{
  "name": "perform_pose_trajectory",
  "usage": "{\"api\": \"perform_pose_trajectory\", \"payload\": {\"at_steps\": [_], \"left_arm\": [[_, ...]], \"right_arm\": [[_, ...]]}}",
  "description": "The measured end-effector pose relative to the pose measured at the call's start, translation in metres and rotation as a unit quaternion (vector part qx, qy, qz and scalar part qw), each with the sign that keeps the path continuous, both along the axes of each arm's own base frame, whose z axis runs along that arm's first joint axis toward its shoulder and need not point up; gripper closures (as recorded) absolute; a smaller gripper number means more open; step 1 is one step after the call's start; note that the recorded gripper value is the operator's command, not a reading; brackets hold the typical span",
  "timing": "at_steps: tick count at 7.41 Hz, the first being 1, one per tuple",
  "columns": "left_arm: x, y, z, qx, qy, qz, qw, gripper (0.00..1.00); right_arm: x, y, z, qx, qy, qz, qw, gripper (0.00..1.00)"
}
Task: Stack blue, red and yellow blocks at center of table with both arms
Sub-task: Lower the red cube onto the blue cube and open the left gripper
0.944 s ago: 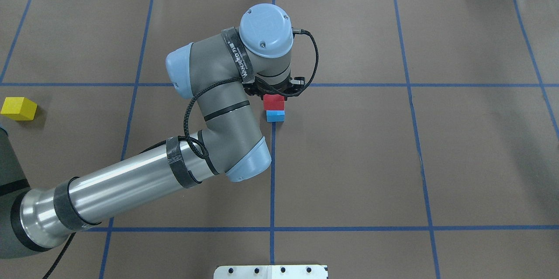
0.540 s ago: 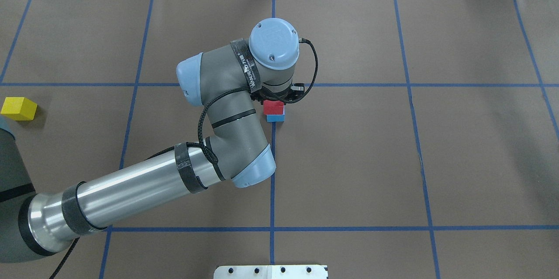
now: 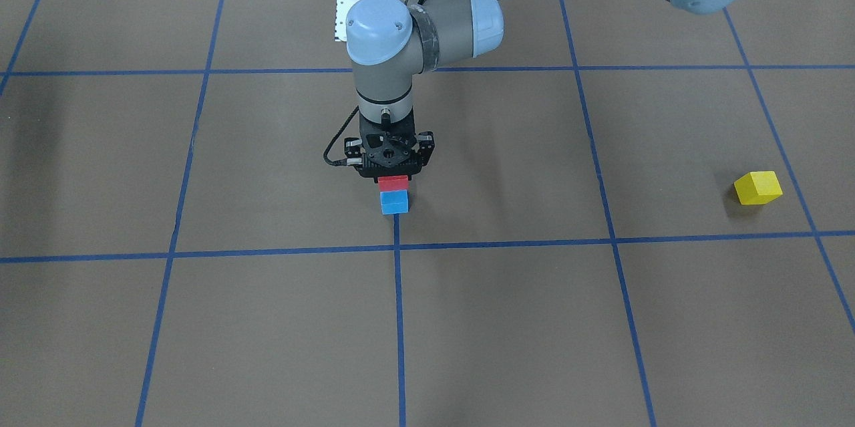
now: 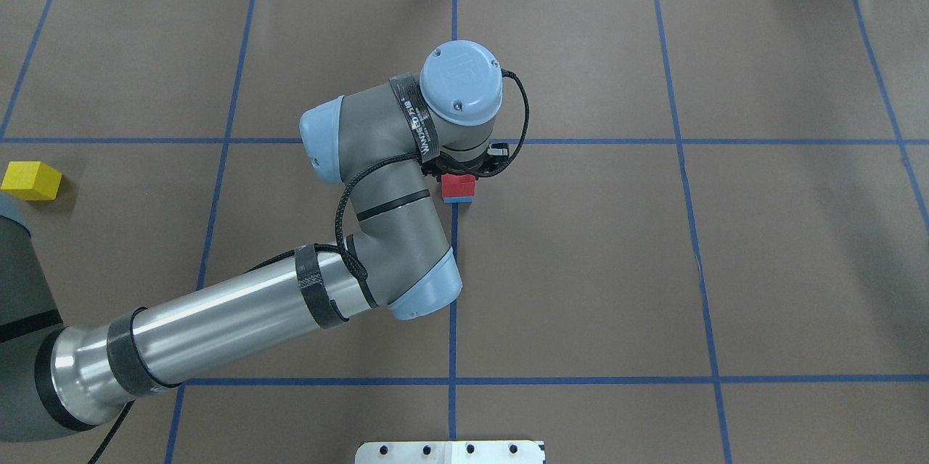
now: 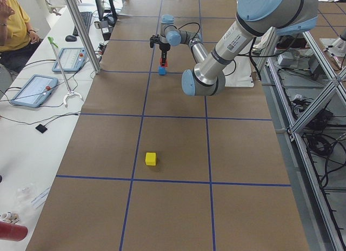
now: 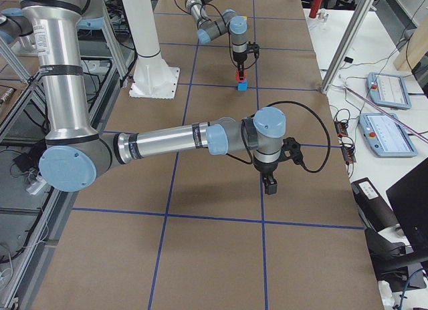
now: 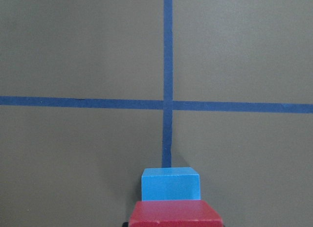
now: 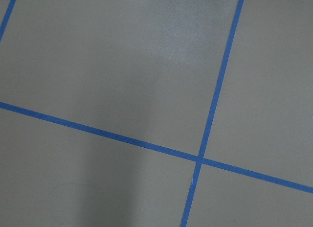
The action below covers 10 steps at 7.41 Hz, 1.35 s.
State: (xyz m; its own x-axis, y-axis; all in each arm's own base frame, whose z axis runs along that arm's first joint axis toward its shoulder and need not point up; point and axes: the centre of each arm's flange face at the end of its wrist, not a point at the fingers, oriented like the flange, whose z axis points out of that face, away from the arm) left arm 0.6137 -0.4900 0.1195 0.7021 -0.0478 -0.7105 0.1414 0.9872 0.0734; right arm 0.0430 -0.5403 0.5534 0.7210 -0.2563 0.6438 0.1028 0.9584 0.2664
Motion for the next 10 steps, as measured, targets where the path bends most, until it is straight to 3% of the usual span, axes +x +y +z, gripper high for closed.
{"api": "perform_pose_trajectory", "payload": {"at_steps": [3, 6, 7, 8, 9, 10], "left_arm": [[0.0010, -0.0015, 0.0000, 0.017, -0.003, 0.009, 0.9998, 0.72], [0.0017, -0.0020, 0.0022, 0.026, -0.006, 0.017, 0.9995, 0.50], [0.0018, -0.0020, 0.0025, 0.028, -0.007, 0.020, 0.9994, 0.48], [0.0018, -0.0020, 0.0025, 0.030, -0.007, 0.021, 0.9993, 0.19], [0.0018, -0.0021, 0.0022, 0.030, -0.007, 0.021, 0.9993, 0.12], [0.0020, -0.0025, 0.0023, 0.033, -0.006, 0.020, 0.9993, 0.12]], "right_arm": [[-0.0003, 0.0008, 0.0011, -0.001, 0.000, 0.000, 1.0000, 0.00], [0.0001, 0.0015, 0.0020, -0.002, 0.000, 0.000, 1.0000, 0.00], [0.0000, 0.0016, 0.0021, -0.002, 0.000, 0.000, 1.0000, 0.00], [-0.0003, 0.0017, 0.0022, -0.002, 0.000, 0.000, 1.0000, 0.00], [-0.0003, 0.0017, 0.0023, -0.002, 0.000, 0.000, 1.0000, 0.00], [-0.0001, 0.0017, 0.0023, -0.002, 0.000, 0.000, 1.0000, 0.00]]}}
